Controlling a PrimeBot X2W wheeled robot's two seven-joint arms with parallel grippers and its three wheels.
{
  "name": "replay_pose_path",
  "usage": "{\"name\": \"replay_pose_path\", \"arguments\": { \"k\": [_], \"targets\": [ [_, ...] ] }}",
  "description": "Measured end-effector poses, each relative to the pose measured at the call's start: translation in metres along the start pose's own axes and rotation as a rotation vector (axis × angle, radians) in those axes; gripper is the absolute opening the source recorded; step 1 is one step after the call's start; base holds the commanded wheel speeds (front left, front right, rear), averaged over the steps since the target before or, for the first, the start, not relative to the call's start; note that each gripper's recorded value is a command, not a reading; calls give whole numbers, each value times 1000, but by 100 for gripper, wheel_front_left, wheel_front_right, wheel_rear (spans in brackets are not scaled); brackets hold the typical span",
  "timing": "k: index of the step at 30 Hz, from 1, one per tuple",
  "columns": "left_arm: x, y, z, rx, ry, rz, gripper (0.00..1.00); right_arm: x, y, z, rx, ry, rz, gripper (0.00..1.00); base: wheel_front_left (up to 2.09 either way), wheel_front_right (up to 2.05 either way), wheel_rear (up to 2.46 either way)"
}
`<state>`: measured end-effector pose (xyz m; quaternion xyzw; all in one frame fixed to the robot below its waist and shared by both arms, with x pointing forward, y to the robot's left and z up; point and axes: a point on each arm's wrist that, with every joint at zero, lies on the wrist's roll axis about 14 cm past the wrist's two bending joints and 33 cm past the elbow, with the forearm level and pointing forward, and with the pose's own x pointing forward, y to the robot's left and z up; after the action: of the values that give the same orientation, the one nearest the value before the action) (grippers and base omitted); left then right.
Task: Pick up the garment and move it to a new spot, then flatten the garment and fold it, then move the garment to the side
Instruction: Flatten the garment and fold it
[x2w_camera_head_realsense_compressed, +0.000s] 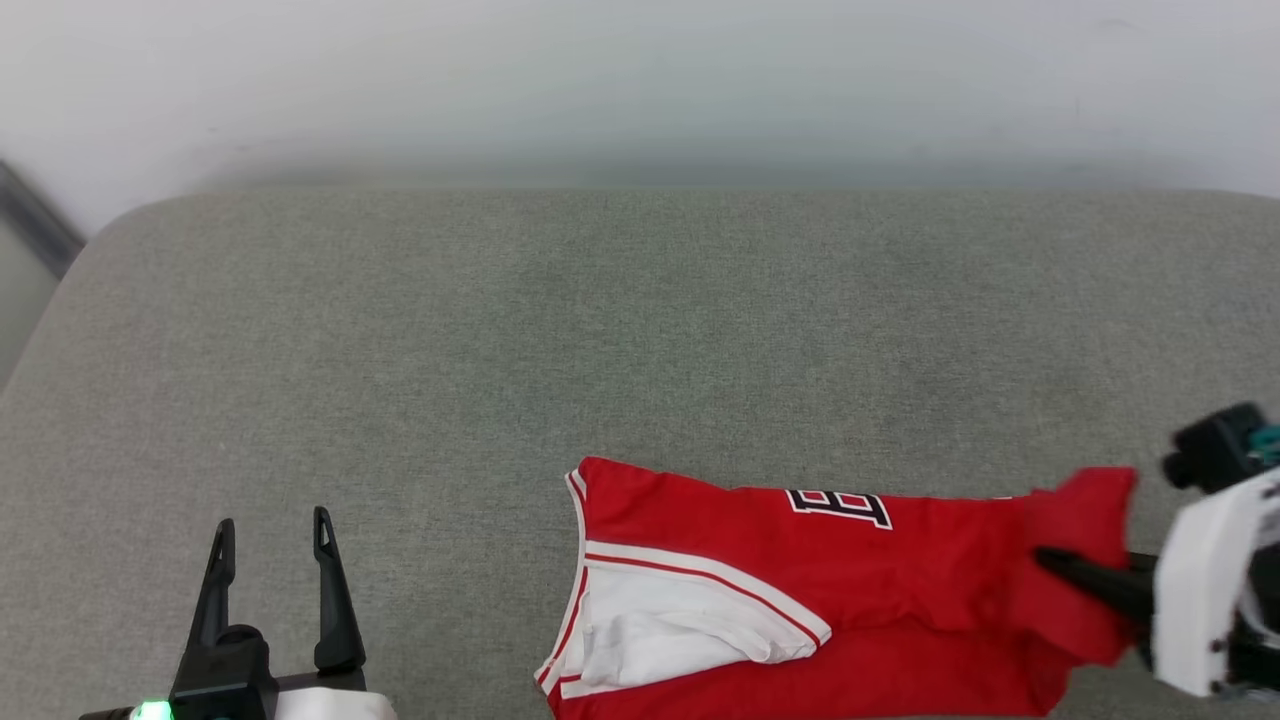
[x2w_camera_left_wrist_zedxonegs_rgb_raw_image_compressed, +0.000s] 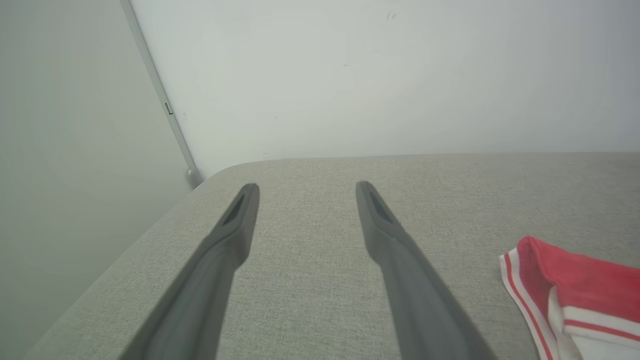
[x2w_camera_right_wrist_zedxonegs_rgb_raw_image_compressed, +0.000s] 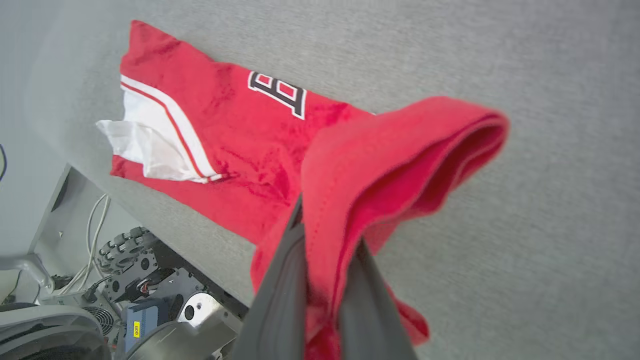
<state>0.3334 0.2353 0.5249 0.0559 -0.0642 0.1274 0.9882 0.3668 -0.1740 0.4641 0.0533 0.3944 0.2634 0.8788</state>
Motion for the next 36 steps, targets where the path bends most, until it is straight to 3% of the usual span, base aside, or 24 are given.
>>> {"name": "replay_pose_path", "arguments": {
  "k": [6, 16, 27, 28, 29, 30, 36],
  "targets": [
    [2, -1, -3, 3, 11, -1, 100, 26, 70, 18, -152, 14, 170, 0, 0, 0, 0],
    [16, -8, -13, 1, 31, -11, 100, 89, 150, 22, -351, 97, 332, 0, 0, 0, 0],
    [26, -14, -23, -1, 58, -20, 100, 145, 146, -29, -398, 270, 307, 0, 0, 0, 0],
    [26, -15, -24, -2, 59, -20, 100, 147, 146, -29, -392, 260, 305, 11, 0, 0, 0],
    [26, -15, -24, -2, 59, -20, 100, 147, 146, -29, -392, 260, 305, 50, 0, 0, 0],
    [26, -15, -23, -3, 57, -20, 100, 147, 148, -24, -410, 225, 310, 100, 0, 0, 0],
    [24, -18, -20, -2, 48, -33, 100, 128, 144, 40, -435, -78, 294, 100, 0, 0, 0]
  ]
}}
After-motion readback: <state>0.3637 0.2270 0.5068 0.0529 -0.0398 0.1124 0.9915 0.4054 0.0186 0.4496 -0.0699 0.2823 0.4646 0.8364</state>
